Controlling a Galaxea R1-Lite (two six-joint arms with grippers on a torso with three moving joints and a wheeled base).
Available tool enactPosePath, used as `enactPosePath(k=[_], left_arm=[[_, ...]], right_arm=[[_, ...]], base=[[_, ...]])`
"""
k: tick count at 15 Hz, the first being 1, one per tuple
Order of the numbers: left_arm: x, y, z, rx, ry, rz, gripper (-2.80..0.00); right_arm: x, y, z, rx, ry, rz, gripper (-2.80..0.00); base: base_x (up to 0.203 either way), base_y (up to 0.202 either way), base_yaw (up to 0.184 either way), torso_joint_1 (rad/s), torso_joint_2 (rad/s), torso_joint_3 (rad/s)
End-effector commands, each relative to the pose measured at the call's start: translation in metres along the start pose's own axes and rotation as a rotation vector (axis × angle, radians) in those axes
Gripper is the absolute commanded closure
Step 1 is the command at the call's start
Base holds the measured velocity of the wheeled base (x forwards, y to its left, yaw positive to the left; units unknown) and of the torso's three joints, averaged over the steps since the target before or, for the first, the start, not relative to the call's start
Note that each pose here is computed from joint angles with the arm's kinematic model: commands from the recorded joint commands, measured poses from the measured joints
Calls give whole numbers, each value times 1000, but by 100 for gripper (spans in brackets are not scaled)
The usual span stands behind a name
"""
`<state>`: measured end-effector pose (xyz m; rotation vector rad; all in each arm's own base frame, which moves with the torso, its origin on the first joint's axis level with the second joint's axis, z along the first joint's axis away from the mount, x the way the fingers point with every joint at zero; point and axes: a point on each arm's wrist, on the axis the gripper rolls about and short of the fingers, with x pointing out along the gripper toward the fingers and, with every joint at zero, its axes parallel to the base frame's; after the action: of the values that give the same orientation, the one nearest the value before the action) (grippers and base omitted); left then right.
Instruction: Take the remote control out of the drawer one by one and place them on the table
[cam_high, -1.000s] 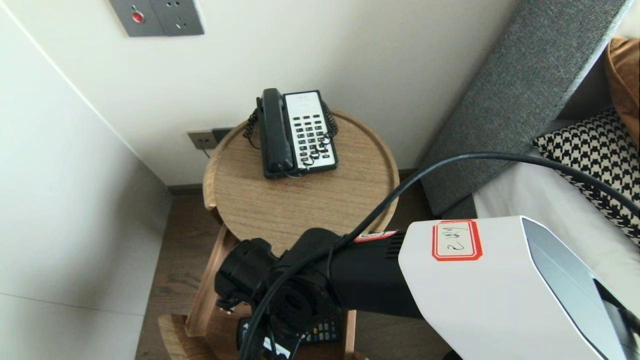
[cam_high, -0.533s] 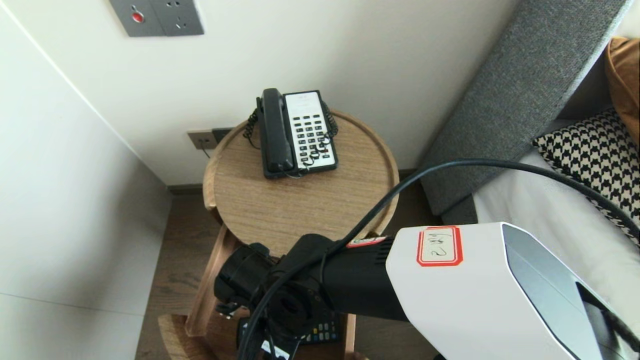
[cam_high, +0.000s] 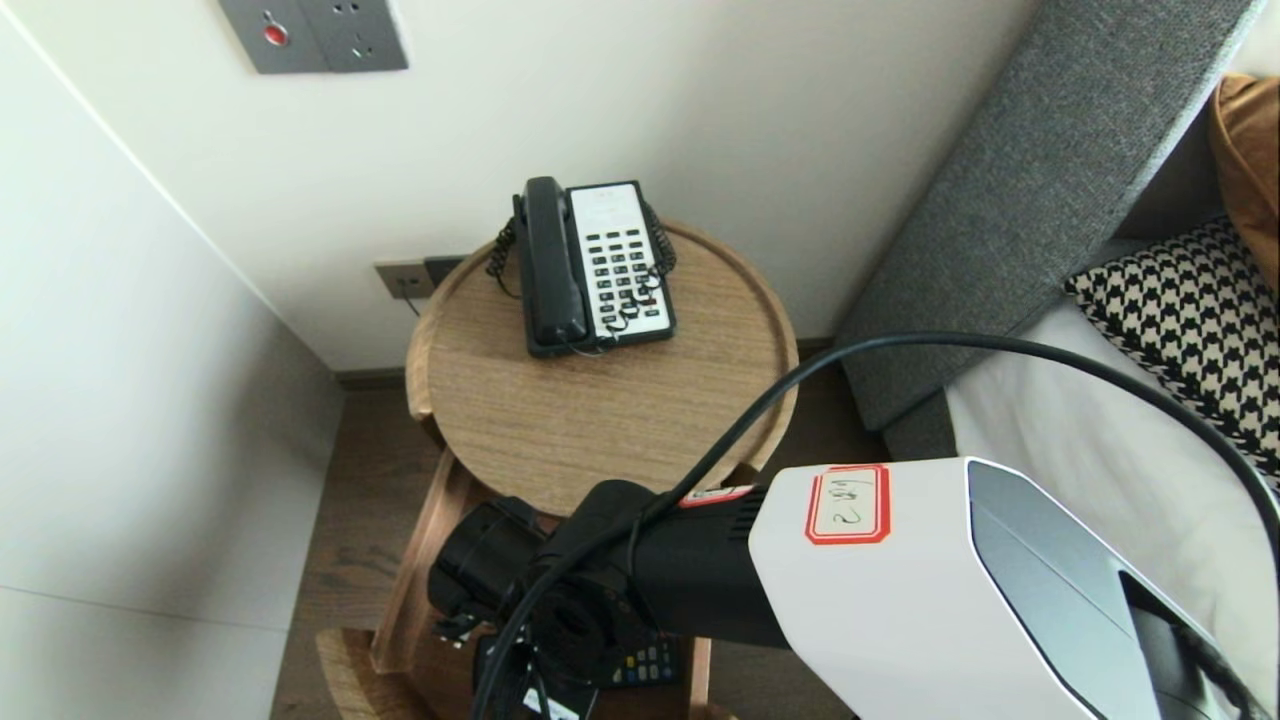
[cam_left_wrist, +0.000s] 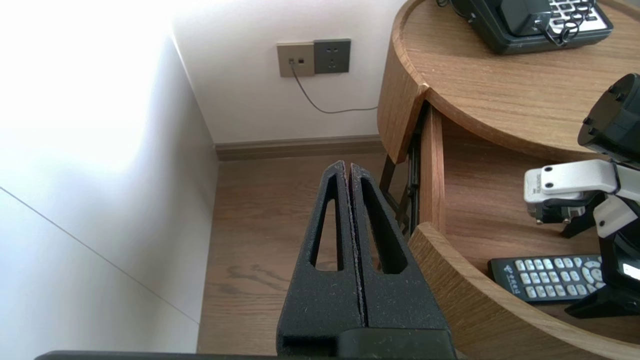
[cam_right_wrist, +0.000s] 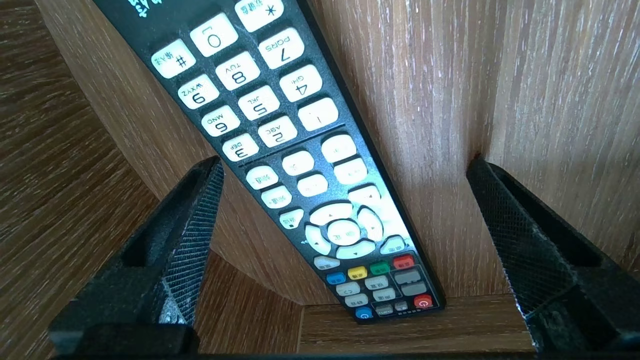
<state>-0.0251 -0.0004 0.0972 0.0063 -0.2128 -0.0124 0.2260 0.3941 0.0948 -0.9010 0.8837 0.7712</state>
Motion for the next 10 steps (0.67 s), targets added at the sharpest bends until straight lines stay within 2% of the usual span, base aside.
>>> enactPosePath(k=[1, 10], left_arm=[[1, 0, -11, -1, 35, 1, 0], [1, 0, -11, -1, 35, 1, 0]], right_arm=[[1, 1, 0, -9, 6, 0, -280], [1, 0, 0, -12, 2, -1, -280]], base=[[0, 0, 0, 0, 0, 0], [0, 0, 0, 0, 0, 0]])
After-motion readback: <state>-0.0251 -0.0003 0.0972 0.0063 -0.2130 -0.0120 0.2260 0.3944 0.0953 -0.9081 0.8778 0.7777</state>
